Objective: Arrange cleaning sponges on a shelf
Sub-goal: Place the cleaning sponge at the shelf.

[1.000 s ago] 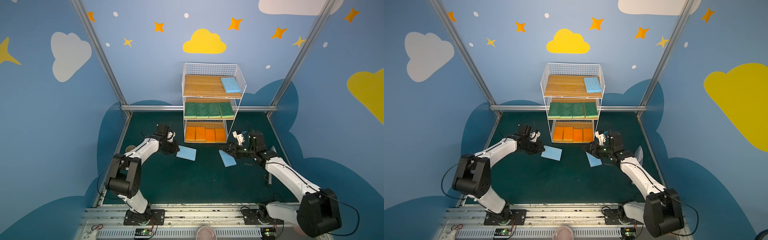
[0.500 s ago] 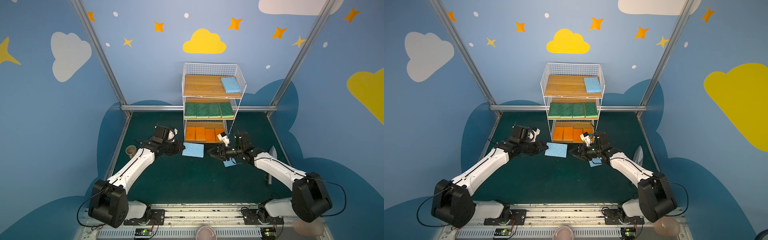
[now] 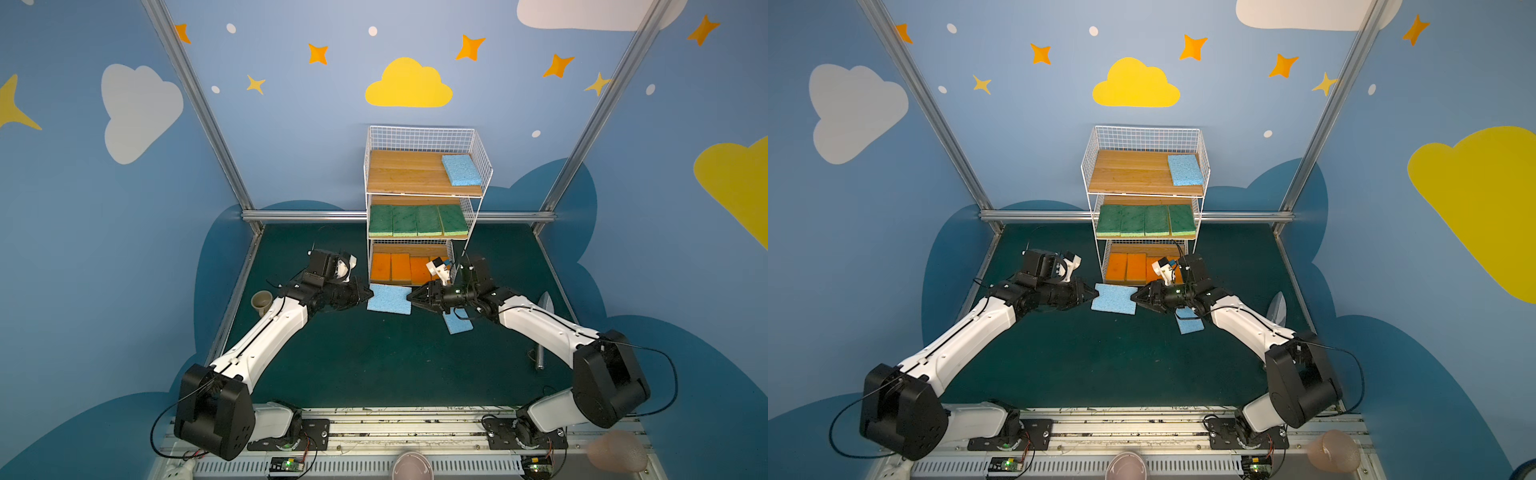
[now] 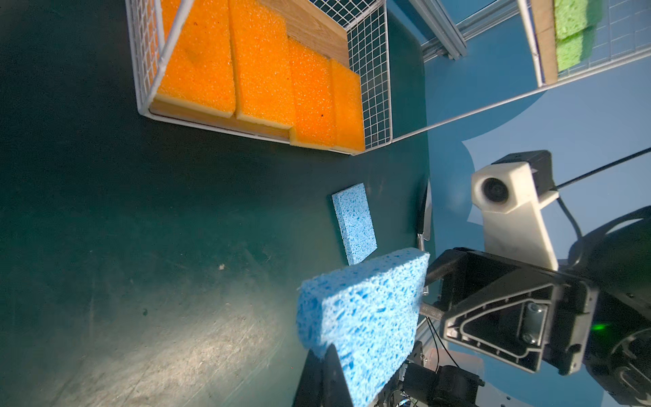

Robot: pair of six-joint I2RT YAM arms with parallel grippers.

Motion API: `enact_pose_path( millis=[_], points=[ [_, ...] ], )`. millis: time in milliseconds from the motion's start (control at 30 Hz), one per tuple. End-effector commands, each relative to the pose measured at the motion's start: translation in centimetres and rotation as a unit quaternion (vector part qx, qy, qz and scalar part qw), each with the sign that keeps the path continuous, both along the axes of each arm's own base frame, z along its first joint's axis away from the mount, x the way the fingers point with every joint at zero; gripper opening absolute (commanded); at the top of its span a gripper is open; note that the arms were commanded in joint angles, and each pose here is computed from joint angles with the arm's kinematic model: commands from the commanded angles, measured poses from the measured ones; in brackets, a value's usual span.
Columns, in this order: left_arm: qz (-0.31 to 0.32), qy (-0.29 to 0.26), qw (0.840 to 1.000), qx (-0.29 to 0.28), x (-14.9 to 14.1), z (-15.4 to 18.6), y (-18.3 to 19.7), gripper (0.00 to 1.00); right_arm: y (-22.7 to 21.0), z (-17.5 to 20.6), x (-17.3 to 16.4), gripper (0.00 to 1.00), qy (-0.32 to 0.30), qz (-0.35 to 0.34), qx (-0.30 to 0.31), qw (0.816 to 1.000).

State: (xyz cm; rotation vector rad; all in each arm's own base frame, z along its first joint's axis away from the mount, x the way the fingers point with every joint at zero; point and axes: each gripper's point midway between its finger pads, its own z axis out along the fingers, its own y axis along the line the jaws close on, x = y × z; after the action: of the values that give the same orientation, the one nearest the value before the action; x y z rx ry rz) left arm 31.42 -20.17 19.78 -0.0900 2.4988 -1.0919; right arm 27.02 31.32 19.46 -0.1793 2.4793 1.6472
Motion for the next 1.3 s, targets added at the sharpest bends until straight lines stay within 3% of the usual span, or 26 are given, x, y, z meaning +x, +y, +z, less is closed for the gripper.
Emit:
enact_pose_path(
  millis=[0,233,367,400,467,500,533,600,667,867,1067,1267],
  points=[
    [-0.009,-0.016,1.000,-0.020,0.1,1.9,-0.6,0.03,0.6,1.2,0.5,0.40,-0.018,0.004,0.009,1.000],
    [-0.011,-0.016,0.999,-0.026,0.2,2.3,-0.8,0.03,0.7,1.3,0.7,0.28,-0.018,0.004,0.011,1.000],
    [-0.011,-0.016,0.999,-0.025,0.0,2.4,-0.7,0.04,0.7,1.5,0.6,0.07,-0.017,0.002,0.015,1.000],
    [-0.011,-0.015,1.000,-0.023,0.0,2.5,-0.7,0.09,0.6,1.6,0.6,0.01,-0.017,0.000,0.017,1.000],
    [-0.009,-0.017,1.000,-0.017,0.0,2.7,-0.5,0.32,0.5,2.0,0.5,0.00,-0.017,-0.007,0.018,1.000],
    [-0.008,-0.020,1.000,-0.011,-0.1,2.9,-0.3,0.52,0.3,2.3,0.4,0.00,-0.018,-0.012,0.018,1.000],
    [-0.002,-0.021,1.000,-0.003,-0.2,3.0,0.1,0.65,0.1,2.7,0.4,0.00,-0.020,-0.018,0.018,0.999],
    [0.018,-0.026,0.999,0.016,-0.2,3.2,1.2,0.85,-0.5,3.6,0.1,0.00,-0.026,-0.035,0.013,0.999],
    [0.039,-0.038,0.998,0.027,-0.5,3.6,2.5,0.97,-1.3,5.0,-0.1,0.00,-0.033,-0.061,0.009,0.998],
    [0.090,-0.050,0.994,0.040,-2.3,3.3,5.6,0.99,-4.4,11.6,-0.5,0.00,-0.080,-0.164,0.049,0.982],
    [0.080,-0.053,0.995,0.029,-4.7,2.8,5.8,0.99,-6.9,19.6,0.7,0.00,-0.146,-0.290,0.117,0.939],
    [0.090,-0.070,0.993,0.024,-6.0,2.9,6.4,0.99,-5.8,27.3,3.5,0.00,-0.142,-0.361,0.162,0.907]
  ],
)
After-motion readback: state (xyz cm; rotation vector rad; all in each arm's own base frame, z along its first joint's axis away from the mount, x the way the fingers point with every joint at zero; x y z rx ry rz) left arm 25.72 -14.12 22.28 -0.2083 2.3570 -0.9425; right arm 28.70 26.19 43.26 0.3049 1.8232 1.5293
